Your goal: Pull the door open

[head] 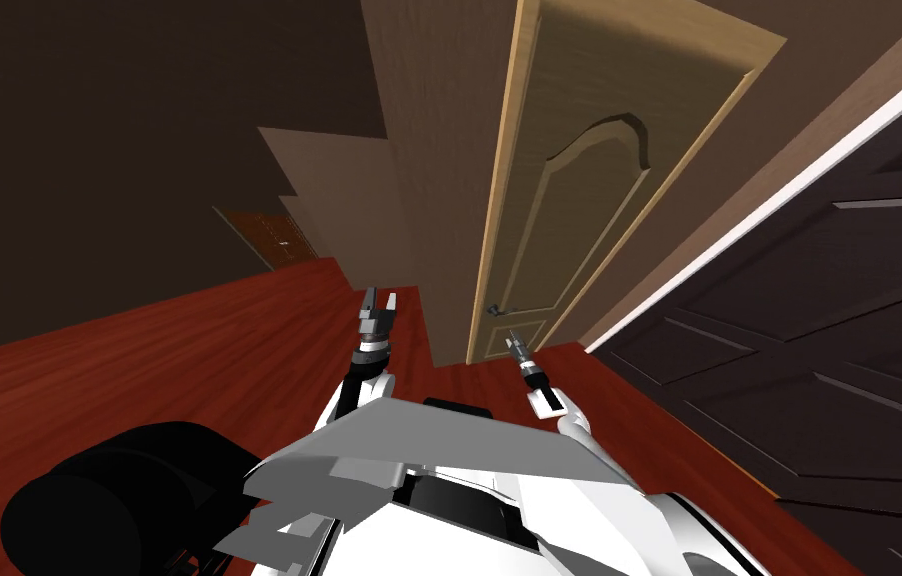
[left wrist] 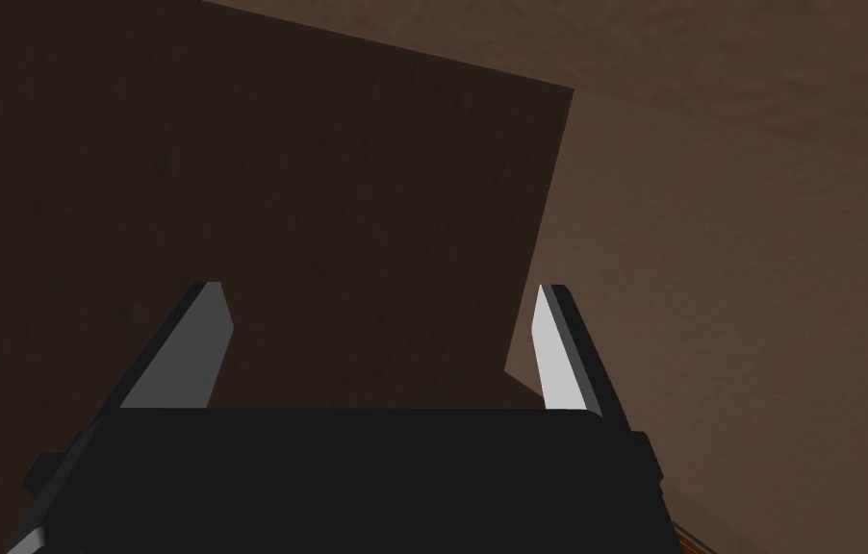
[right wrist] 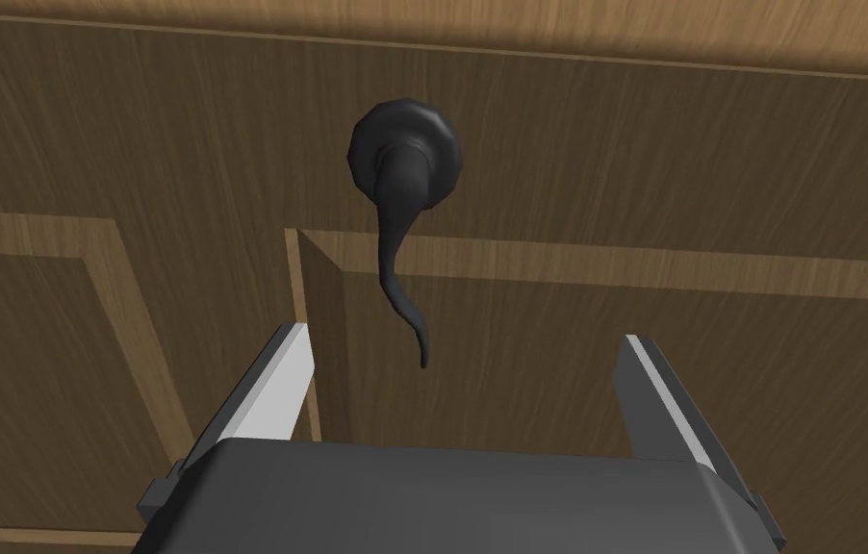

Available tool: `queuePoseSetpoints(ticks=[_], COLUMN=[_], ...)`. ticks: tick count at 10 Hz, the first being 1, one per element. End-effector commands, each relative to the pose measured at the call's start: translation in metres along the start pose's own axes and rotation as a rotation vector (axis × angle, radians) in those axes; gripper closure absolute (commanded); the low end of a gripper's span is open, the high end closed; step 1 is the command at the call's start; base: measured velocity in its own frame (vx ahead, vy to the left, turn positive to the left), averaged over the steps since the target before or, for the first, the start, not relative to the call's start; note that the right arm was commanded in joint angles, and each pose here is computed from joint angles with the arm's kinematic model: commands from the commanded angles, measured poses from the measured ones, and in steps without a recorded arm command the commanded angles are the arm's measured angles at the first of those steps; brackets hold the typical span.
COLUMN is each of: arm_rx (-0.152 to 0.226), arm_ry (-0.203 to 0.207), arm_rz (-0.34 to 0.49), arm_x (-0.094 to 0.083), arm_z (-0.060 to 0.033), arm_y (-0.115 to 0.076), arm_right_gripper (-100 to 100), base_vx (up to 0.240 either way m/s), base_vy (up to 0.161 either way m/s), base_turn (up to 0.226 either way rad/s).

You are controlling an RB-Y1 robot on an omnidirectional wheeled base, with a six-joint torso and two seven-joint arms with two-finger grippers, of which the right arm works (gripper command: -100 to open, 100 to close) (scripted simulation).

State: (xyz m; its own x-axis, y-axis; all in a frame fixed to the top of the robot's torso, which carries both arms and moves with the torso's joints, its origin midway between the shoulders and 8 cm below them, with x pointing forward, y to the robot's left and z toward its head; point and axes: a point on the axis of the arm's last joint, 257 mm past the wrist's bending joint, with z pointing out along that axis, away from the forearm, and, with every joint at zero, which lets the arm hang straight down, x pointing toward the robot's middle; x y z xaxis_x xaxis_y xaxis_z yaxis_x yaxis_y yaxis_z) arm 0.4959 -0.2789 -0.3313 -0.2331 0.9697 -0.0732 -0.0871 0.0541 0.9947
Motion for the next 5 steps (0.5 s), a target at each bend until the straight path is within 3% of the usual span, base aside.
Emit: queuePoseSetpoints(ticks=[1,5], arm_rx=[0.016,0.057], arm_ry=[-0.001,-0.005], arm_rz=[-0.006,-0.022], arm_x=[-0.004,-0.018], arm_z=[-0.0007,-0.0041], arm_y=[-0.006,-0.020], arm_right_gripper=[-100,-100], base_vx=[0.056,0.062], base_vy=[-0.090,-0.098], base_turn=[0.139,0.095])
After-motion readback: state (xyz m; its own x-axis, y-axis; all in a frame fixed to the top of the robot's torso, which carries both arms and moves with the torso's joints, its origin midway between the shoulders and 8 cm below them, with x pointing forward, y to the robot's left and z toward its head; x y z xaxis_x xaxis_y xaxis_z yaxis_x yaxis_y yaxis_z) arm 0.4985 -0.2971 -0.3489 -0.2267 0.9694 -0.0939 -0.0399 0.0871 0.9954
